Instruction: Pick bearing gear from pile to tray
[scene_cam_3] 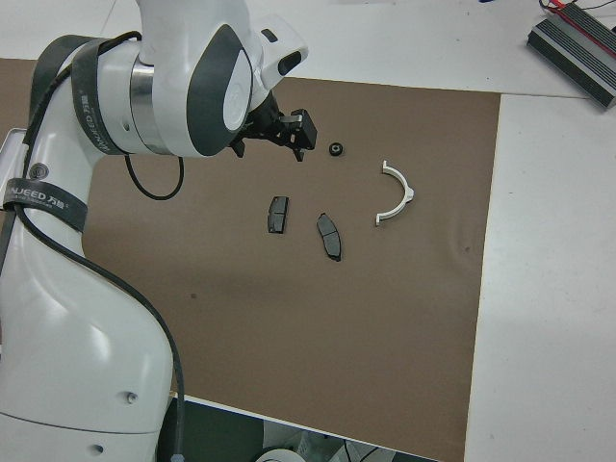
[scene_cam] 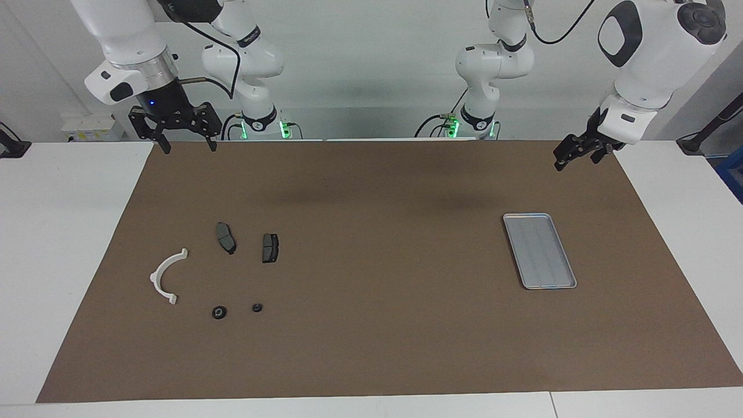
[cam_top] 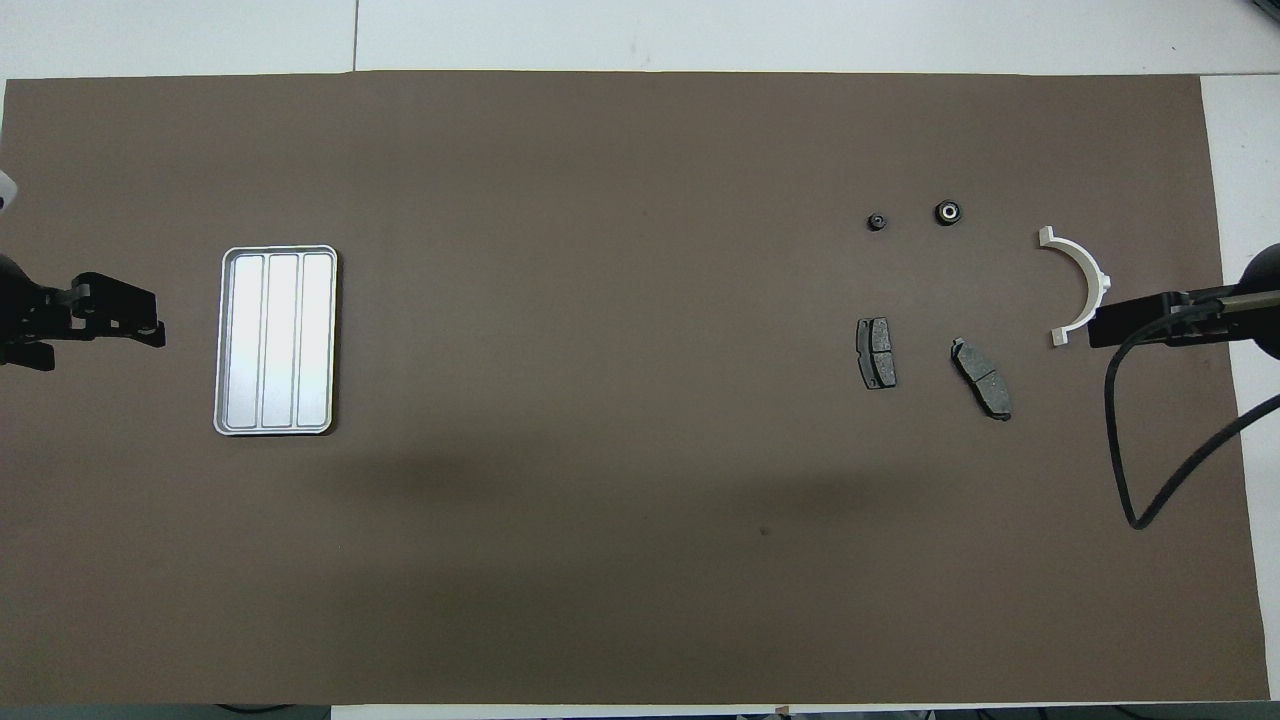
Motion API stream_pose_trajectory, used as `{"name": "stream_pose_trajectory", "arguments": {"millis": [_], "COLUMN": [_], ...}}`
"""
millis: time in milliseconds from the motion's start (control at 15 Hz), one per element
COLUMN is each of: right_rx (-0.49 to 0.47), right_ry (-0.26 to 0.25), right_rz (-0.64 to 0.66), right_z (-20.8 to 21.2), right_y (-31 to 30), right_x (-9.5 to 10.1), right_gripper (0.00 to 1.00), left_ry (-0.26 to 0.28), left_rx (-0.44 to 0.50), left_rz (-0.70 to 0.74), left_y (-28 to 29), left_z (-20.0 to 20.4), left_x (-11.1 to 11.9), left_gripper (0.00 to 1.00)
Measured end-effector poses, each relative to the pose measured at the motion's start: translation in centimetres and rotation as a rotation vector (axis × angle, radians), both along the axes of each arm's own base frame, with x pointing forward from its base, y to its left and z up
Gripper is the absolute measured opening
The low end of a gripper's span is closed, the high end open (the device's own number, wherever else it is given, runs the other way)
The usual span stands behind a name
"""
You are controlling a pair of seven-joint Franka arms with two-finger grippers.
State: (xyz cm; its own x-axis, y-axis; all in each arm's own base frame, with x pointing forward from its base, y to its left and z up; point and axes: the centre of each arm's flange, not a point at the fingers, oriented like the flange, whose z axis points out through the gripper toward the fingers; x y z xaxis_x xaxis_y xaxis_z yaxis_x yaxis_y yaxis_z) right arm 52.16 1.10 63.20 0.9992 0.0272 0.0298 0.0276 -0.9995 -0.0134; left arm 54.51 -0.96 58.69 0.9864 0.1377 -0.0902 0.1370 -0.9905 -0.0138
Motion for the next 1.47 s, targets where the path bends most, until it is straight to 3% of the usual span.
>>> {"name": "stream_pose_trajectory", "arguments": {"millis": [1471], "right_rx": [0.001], "right_ry": [-0.001], "right_rz": [-0.01], "right_z": [0.01], "right_y": [-0.55], "right_x": [0.02], "right_gripper": [1.0], "left_ry": [0.0], "left_rx": [0.0], "left_rz": [0.0], "left_y": [0.0], "left_z": [0.0], "left_x": [0.0], "left_gripper": [1.0]}}
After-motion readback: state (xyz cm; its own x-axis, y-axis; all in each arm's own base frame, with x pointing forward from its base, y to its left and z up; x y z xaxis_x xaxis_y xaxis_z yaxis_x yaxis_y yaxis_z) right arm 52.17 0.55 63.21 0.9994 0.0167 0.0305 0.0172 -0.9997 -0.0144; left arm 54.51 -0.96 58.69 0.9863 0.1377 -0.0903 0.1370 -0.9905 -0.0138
